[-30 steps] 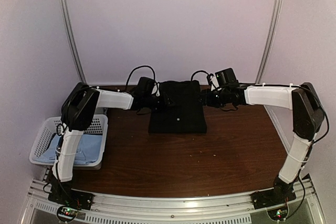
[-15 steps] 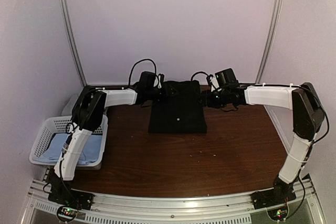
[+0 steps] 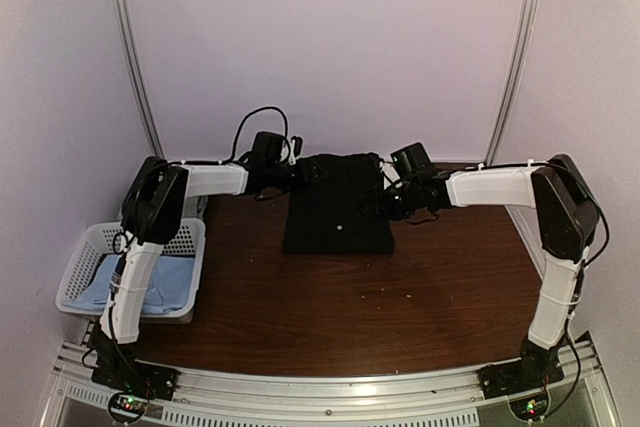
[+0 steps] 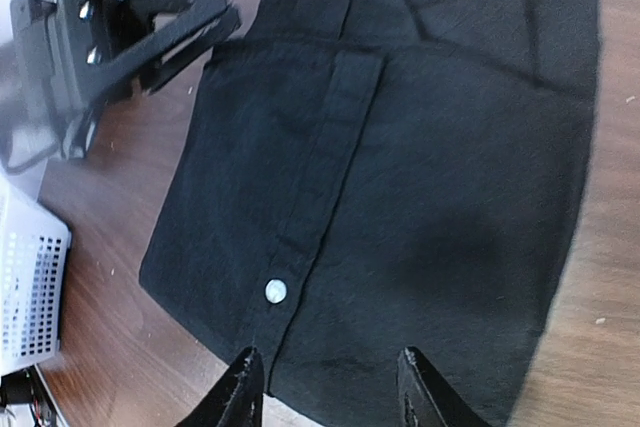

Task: Fold and stack the long sleeve shirts
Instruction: Smooth out the 2/3-rectangle-folded shirt at the center of the board.

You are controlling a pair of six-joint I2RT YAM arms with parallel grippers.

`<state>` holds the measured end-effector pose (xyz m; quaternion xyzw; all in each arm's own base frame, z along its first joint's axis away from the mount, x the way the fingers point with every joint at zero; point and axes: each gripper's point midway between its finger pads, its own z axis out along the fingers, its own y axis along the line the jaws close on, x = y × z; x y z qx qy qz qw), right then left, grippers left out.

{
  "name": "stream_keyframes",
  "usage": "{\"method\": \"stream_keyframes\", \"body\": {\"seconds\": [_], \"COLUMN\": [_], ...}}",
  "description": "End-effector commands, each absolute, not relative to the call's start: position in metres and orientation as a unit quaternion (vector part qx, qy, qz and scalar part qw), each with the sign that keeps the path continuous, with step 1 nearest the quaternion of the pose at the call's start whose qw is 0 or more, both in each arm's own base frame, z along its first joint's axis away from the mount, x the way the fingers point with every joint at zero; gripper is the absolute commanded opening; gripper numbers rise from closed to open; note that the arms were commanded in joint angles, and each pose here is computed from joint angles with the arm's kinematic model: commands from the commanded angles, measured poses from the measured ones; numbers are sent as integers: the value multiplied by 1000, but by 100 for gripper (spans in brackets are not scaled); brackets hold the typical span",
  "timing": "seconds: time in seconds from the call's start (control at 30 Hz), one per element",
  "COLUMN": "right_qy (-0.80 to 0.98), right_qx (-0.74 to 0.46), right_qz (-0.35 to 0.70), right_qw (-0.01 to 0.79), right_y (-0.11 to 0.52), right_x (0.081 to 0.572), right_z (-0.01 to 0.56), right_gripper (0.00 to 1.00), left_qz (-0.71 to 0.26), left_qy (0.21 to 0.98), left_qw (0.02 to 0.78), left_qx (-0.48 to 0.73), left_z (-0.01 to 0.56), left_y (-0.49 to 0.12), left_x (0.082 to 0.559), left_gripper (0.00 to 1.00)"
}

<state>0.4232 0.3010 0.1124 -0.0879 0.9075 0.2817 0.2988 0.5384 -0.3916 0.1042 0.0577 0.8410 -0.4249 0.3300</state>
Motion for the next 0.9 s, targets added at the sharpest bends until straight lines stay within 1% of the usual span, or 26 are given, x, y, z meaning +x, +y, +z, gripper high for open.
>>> {"method": "stream_keyframes", "body": {"seconds": [0.0, 0.2, 0.47, 0.57, 0.63, 0.7, 0.87], "right_qy": [900, 913, 933, 940, 939, 940, 941], "right_qx": [-99, -89, -61, -54, -54, -54, -57], "right_qz": [310, 304, 278, 270, 270, 265, 255], "right_qw": [290, 257, 220, 202, 208, 208, 217], "right_y": [318, 313, 283, 273, 271, 268, 264], "right_x": [421, 410, 370, 352, 348, 346, 348], "right_z": [108, 71, 24, 12, 11, 10, 14], "right_gripper": [44, 42, 41, 41, 41, 41, 41], "left_qz": [-423, -411, -404, -403, -404, -396, -388], "left_qy": [839, 856, 868, 867, 864, 870, 862], "left_qw": [332, 300, 278, 281, 290, 283, 312], "left_qx": [81, 84, 80, 80, 83, 81, 92], "left_z": [104, 62, 31, 33, 40, 42, 80], "left_y": [-392, -395, -396, -396, -397, -396, -394], "left_x": [535, 537, 536, 537, 541, 541, 553], "left_gripper": [57, 56, 56, 56, 56, 56, 59]}}
